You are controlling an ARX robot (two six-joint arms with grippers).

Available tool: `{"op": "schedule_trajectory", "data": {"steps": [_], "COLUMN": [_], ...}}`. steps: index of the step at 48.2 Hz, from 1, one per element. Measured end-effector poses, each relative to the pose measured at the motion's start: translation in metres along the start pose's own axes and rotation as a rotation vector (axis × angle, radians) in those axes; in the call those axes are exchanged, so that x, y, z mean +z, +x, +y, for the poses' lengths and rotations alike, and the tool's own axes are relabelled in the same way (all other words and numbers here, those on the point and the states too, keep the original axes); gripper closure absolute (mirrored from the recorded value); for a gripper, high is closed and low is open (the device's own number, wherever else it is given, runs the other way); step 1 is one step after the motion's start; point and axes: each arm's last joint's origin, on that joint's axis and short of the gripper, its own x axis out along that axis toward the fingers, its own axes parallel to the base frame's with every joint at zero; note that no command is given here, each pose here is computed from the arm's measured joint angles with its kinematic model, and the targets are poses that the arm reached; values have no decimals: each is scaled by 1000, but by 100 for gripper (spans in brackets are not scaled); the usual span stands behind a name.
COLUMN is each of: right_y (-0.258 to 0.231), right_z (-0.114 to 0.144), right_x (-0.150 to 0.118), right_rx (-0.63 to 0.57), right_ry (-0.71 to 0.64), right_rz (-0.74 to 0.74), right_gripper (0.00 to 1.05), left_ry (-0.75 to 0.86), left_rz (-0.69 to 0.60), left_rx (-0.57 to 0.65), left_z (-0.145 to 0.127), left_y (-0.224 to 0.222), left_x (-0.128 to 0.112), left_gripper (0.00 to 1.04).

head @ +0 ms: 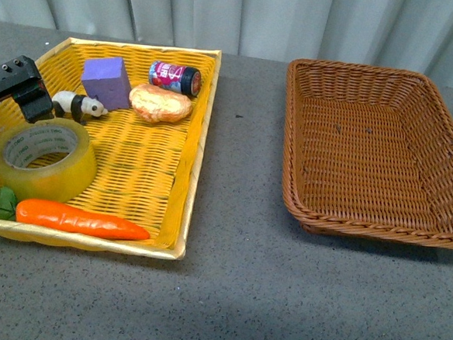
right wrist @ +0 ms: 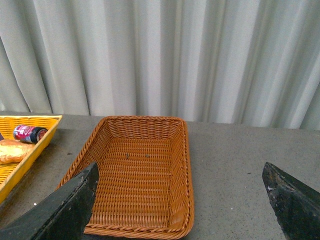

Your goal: Move tape to another basket

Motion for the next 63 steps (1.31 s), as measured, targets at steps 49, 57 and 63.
{"op": "schedule_trajectory", "data": {"steps": [49,57,63], "right_y": [0,0,0], "right_z": [0,0,0], "right_x": [0,0,0], "right_rx": [0,0,0], "right_ry": [0,0,0], "right_rz": [0,0,0], "right_gripper": [9,9,9], "left_ry": [123,127,132], "left_rz": [70,74,78], "left_rx": [46,39,3], "left_z": [-9,-10,-15], "left_y": [8,8,6], "left_x": [-11,-10,-9], "left_gripper": [84,89,89]}}
